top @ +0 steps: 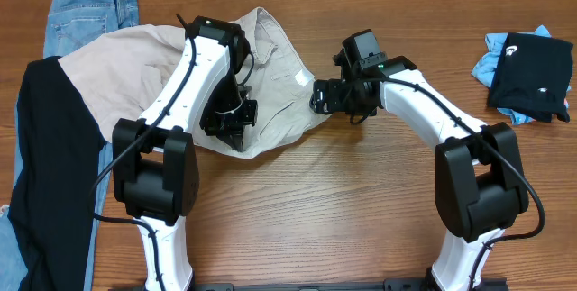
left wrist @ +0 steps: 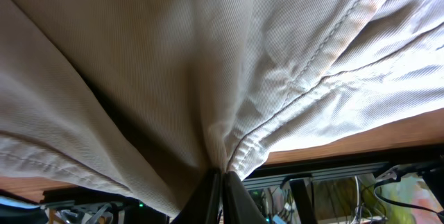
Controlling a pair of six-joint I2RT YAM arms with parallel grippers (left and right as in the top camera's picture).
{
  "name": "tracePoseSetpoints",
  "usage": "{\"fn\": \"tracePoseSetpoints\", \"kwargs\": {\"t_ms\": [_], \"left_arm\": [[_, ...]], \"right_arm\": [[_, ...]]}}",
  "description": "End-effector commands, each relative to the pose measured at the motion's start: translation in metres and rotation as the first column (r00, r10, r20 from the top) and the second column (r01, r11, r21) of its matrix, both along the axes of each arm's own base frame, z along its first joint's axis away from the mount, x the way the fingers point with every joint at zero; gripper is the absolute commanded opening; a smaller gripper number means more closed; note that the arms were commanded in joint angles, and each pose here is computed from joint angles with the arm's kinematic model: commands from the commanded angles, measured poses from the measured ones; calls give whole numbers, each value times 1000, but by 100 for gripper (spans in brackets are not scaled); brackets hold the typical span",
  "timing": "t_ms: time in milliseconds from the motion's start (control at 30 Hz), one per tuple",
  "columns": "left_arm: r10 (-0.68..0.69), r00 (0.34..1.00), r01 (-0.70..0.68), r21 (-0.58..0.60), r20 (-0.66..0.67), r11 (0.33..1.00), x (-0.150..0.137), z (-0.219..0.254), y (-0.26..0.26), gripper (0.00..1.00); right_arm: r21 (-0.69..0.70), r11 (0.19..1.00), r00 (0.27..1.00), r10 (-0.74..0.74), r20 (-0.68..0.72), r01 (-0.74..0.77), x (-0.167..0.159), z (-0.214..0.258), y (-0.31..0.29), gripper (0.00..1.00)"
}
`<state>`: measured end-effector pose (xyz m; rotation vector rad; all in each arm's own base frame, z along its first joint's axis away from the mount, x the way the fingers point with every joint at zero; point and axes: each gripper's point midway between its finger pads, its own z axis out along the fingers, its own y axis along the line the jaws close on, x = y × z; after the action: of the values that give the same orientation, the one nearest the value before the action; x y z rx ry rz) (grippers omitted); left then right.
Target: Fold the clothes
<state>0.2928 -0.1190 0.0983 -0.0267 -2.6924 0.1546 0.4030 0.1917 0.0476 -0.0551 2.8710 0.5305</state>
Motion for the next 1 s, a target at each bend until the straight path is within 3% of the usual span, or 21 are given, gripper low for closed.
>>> {"fn": "tracePoseSetpoints", "kwargs": {"t_ms": [0,67,267,333,400,600,800,967], "left_arm": [[0,1000,0,-13,20,1000,-3,8,-6,7],[0,1000,0,-13,20,1000,-3,8,-6,6],[0,1000,0,-13,20,1000,-3,8,-6,7],[0,1000,0,-13,20,1000,-3,8,-6,8],[1,1000,0,-13,16,1000,-4,8,-6,15],[-5,1000,4,-19,-7,1000,-9,11,-6,35],[-3,1000,2,-43,-11,999,-9,12,-10,36],[6,1000,-6,-41,7,999,-4,10,-5,36]], "right_arm": [[12,998,997,-68,20,68,11,9,2,85],[13,997,997,-71,18,70,10,9,2,69],[6,998,998,-68,-8,68,4,7,1,37],[4,998,998,-68,-12,68,3,7,0,17],[3,998,998,-68,-10,68,4,8,0,8],[-27,996,992,-86,95,89,29,48,-21,5],[-266,937,967,-184,178,227,32,110,-90,5],[-491,830,964,-238,116,264,3,111,-151,5]]}}
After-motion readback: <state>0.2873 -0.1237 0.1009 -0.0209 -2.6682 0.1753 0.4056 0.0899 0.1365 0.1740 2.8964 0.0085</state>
